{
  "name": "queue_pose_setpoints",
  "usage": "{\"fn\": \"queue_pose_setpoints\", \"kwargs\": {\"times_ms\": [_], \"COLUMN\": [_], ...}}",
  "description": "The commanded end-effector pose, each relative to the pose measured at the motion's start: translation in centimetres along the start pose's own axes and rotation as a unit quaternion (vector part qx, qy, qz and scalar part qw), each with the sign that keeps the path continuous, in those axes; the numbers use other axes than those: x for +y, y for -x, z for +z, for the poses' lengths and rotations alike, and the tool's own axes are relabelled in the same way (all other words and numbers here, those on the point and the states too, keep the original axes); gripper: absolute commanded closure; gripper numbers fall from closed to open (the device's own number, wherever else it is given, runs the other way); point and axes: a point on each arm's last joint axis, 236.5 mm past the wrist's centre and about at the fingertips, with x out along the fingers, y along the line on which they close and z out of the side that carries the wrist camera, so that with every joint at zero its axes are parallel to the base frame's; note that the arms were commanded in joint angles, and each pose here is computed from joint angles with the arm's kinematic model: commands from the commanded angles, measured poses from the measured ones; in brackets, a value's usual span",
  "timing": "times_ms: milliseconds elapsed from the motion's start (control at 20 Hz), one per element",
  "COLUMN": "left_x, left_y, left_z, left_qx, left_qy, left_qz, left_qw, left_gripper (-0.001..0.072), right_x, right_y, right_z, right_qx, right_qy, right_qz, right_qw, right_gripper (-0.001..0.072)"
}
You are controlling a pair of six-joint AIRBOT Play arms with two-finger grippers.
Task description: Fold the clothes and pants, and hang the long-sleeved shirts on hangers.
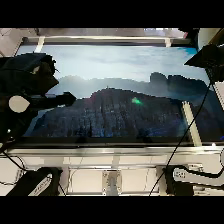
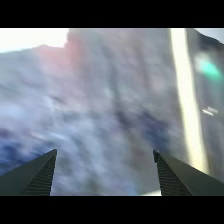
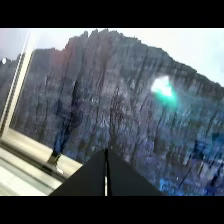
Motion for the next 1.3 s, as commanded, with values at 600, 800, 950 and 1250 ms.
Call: {"fn": "queue_pose_setpoints", "kwargs": {"times_ms": [600, 800, 950, 1250], "left_x": [23.1, 28.4, 31.3, 33.3], "left_y": [6.7, 3.1, 2.6, -0.9], "left_z": [5.8, 3.7, 2.2, -2.7], "left_qx": [-0.012, 0.068, 0.154, 0.266], "left_qy": [-0.112, -0.041, -0.039, -0.041], "left_qz": [0.354, 0.395, 0.427, 0.417], "left_qw": [0.929, 0.915, 0.890, 0.868], "left_gripper": [0.0249, -0.0005, -0.0004, 0.0000], "right_x": [-1.0, -0.5, -0.1, -0.2], "right_y": [1.1, 0.6, 0.3, 0.4], "right_z": [7.6, 6.1, 4.6, 5.1], "right_qx": [-0.161, -0.128, -0.096, -0.107], "right_qy": [-0.010, -0.014, -0.013, -0.013], "right_qz": [-0.020, -0.011, -0.002, -0.004], "right_qw": [0.987, 0.992, 0.995, 0.994], "right_gripper": [0.0671, 0.0671, 0.0669, 0.0348]}}
